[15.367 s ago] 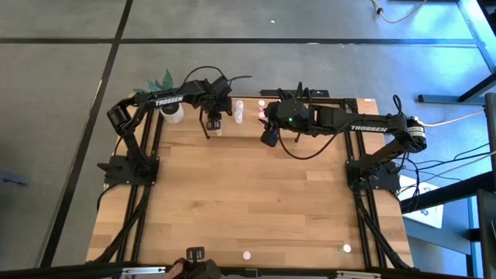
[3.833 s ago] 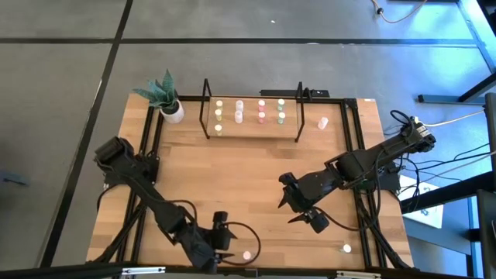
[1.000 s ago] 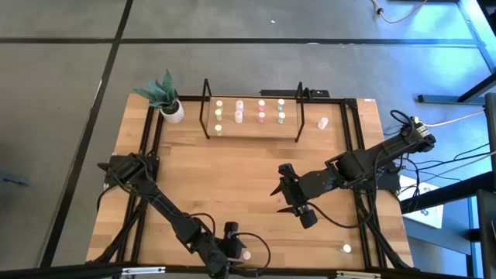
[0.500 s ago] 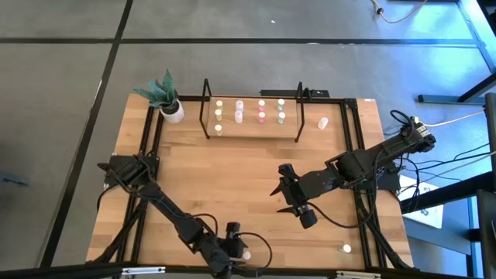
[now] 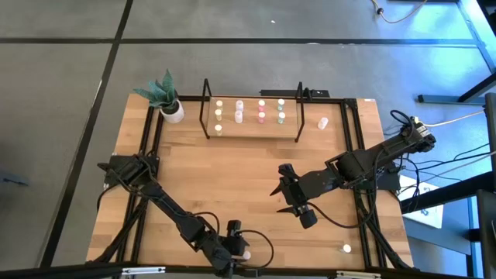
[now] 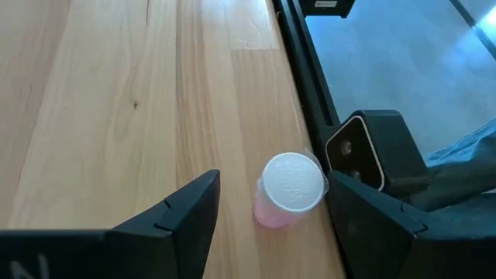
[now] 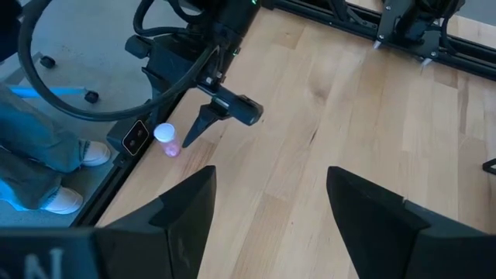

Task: Pick and place medicine bottles onto shelf by color
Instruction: Put the pink bottle on the shelf aligned with other pink pill bottles

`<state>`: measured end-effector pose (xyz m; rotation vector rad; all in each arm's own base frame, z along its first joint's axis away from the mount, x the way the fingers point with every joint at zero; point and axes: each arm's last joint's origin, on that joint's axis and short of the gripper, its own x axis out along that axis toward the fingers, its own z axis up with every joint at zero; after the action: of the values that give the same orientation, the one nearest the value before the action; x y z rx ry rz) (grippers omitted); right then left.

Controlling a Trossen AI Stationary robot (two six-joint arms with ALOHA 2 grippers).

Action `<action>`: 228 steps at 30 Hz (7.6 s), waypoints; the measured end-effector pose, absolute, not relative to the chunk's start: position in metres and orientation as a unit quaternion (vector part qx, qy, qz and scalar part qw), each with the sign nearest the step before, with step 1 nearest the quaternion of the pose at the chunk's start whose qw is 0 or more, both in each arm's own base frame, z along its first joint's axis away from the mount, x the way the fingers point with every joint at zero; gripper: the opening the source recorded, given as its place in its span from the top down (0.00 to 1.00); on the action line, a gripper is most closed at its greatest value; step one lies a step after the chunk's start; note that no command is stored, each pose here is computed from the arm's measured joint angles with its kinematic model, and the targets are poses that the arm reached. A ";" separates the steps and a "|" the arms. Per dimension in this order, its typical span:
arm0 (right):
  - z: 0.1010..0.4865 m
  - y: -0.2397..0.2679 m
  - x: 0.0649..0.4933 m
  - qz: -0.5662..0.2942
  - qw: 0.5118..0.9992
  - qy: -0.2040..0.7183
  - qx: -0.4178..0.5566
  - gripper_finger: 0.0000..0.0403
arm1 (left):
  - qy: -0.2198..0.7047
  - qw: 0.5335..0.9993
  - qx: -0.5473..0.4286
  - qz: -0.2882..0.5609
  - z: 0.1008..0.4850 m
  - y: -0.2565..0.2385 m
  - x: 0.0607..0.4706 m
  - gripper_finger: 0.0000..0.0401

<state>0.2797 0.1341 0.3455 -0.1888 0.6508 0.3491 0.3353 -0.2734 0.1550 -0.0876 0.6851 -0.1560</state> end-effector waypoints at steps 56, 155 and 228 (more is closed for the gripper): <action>0.345 0.134 0.280 0.170 0.928 0.318 -0.092 0.38 | 0.343 0.933 -0.084 -0.067 0.144 -0.273 0.341 0.51; 0.330 0.063 0.280 -0.198 0.892 0.399 -0.072 0.38 | 0.339 0.917 -0.061 0.201 0.273 0.042 0.364 0.84; 0.331 0.052 0.281 -0.218 0.877 0.403 -0.142 0.38 | 0.287 0.896 -0.127 0.315 0.198 0.113 0.405 0.80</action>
<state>0.2815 0.0518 0.3312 -0.2966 0.8410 -0.4554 0.4049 0.1131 0.1984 -0.2625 0.5955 0.6537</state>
